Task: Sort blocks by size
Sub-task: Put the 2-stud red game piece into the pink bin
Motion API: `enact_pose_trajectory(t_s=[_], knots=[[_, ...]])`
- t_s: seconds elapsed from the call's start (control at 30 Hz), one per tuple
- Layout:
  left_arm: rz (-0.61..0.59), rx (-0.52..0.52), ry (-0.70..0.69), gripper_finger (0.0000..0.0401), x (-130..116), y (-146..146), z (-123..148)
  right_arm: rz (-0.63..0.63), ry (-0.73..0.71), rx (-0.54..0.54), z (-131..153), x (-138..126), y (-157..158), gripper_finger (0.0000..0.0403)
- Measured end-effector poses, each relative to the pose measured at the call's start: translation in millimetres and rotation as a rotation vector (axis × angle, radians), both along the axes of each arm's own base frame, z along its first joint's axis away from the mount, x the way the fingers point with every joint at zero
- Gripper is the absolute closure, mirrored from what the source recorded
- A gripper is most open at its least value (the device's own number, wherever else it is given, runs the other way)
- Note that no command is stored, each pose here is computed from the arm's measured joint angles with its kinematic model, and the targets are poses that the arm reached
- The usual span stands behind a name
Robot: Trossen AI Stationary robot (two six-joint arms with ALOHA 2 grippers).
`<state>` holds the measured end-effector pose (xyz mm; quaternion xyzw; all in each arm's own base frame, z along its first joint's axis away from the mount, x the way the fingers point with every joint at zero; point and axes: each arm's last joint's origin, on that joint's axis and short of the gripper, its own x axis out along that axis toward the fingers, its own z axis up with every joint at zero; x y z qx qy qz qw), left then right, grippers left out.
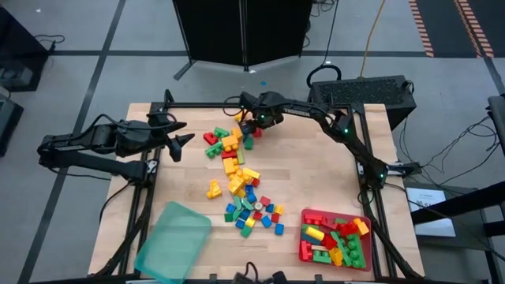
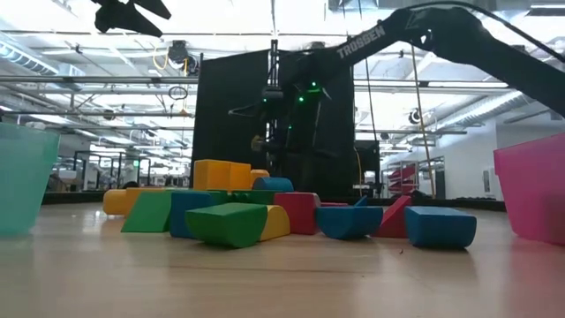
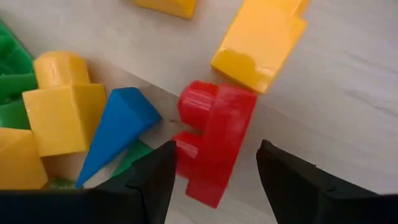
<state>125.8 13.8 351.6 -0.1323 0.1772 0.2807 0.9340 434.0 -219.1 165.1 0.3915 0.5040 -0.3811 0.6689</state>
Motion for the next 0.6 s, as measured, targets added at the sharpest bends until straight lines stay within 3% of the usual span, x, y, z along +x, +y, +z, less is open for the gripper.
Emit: enact_pose_trajectory(t_s=[0.17,0.33,0.6], knots=[[0.002,0.003,0.002,0.0146,0,0,0,-0.008,0.018,0.079,-20,3,2,0.0217],[-0.002,0.018,0.018,0.0146,0,0,-1,0.001,0.064,0.083,-20,-1,4,0.0287],[-0.003,0.019,0.028,0.0146,-1,0,-1,0.053,0.134,0.105,-10,-10,12,0.0287]])
